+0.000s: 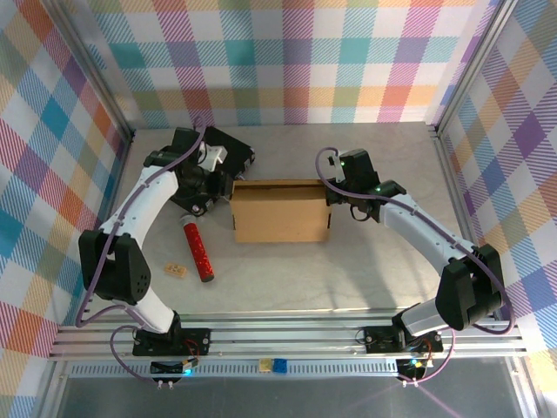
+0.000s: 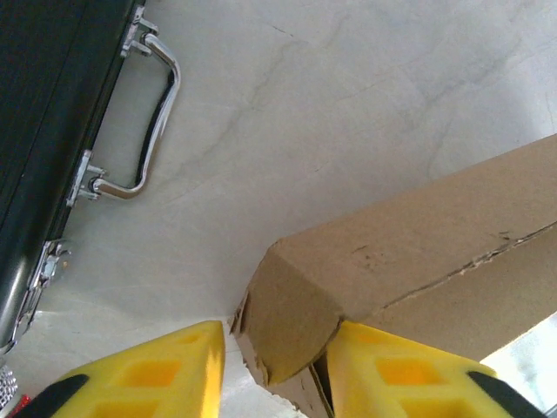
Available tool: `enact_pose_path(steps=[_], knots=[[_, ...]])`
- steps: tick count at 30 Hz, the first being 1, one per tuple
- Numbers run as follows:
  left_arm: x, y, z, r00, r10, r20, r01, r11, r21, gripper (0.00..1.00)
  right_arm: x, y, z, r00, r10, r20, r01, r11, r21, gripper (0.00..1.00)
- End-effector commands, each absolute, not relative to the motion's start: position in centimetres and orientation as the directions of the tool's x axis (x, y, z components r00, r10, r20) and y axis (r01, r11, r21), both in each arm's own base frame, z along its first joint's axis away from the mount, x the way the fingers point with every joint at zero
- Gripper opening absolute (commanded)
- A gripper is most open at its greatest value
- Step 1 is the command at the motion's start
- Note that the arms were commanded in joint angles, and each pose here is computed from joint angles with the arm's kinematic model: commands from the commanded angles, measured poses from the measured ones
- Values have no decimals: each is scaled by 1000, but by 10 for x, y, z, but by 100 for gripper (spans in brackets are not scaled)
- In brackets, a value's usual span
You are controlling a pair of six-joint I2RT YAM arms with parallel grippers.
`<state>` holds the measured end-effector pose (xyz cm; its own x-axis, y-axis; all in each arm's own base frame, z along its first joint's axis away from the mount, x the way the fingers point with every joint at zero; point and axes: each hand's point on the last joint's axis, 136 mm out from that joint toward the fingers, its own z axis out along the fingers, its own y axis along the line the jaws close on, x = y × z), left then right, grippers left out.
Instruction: Fold the paper box
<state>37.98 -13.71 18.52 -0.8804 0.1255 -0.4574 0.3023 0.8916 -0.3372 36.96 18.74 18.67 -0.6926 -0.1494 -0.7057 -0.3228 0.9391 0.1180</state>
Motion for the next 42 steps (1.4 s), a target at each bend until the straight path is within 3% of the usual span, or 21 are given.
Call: enact_pose_path(steps=[1,9,42], knots=[[382,-146,195,-877,128,-463,320,874,-365,30,370,195,190,-682,-161,-714,-348,930,122,0],[383,-153,198,-902,101,-420,291,860,-419,13,372,193,189,-680,-158,-716,-334,936,111,0],[381,-164,216,-978,-59,-201,48,873,-486,10,373,197,185,-671,-204,-713,-360,930,72,0]])
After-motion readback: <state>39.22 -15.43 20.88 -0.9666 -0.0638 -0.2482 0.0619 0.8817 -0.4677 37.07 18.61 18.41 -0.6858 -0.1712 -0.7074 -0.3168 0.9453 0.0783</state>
